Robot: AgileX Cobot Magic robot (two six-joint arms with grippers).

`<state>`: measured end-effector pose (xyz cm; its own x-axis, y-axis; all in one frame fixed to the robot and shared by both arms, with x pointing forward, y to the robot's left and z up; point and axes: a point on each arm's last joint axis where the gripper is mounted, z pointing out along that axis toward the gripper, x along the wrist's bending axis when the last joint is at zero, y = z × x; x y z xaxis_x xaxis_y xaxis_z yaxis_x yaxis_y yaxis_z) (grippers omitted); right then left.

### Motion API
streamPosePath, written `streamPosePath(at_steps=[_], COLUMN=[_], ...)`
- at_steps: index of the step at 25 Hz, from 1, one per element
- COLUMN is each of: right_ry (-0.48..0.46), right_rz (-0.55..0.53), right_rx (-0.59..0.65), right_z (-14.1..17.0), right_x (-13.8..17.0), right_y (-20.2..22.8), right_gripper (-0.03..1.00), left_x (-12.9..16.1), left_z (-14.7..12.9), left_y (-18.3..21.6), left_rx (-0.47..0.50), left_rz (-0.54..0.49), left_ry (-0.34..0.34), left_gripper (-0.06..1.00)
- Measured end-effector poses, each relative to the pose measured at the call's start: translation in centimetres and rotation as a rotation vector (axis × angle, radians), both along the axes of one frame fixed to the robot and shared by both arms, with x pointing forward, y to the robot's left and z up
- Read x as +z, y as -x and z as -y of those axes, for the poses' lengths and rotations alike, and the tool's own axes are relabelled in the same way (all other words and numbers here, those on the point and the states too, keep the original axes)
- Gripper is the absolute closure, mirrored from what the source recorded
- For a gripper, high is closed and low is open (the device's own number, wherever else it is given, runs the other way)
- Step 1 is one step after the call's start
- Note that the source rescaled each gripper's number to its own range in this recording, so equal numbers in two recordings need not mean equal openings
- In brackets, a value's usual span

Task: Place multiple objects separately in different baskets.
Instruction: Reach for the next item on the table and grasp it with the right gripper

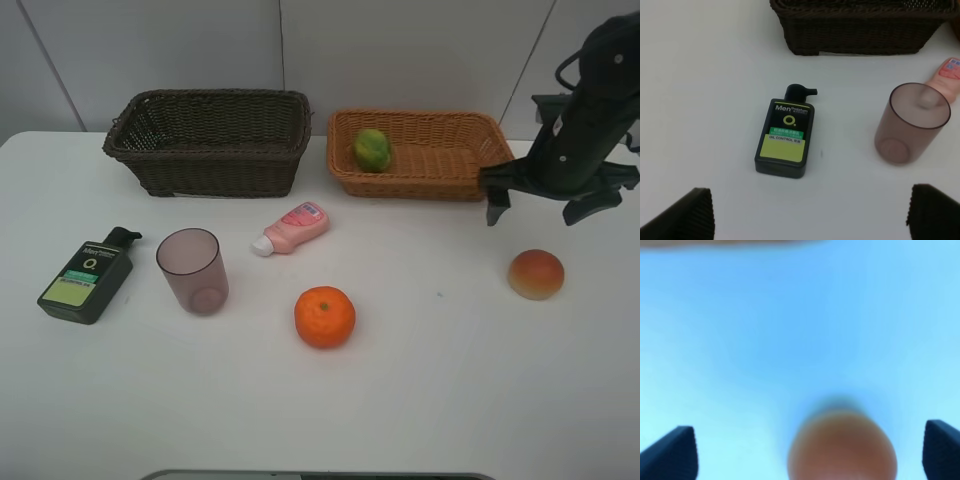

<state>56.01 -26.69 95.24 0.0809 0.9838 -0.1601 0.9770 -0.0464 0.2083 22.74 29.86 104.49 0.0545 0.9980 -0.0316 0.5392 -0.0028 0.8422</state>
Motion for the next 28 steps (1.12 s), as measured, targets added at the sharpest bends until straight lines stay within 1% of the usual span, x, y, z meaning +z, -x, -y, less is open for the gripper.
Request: streamPosePath(at_steps=[3,8,14,22,28], right_ry=[-0.008,-0.053,-0.076,-0.077,-0.079], right_rz=[-0.031,-0.033,-0.016,-0.101,-0.140], right_rx=[-0.036,-0.095,-0.103,-0.137,-0.149], right_z=[1.0,2.2,2.0,2.0,1.9], right_x=[-1.1,-2.5,-3.0,-5.8,-7.0], right_y=[0.8,1.7,1.6,1.7,1.8], right_gripper=[-0.03,-0.03,-0.03,-0.03,-0.03], left_x=[0.0,0.0,0.0,0.0,0.0], left_z=[0.0,0.0,0.0,0.0,0.0], left_y=[0.0,0.0,0.0,0.0,0.0], left_rx=[0.000,0.000,0.000,0.000,0.000], left_rz=[0.000,0.000,0.000,0.000,0.000], left_ry=[0.000,0.000,0.000,0.000,0.000], left_gripper=[-0.05,-0.05,-0.05,-0.05,-0.05])
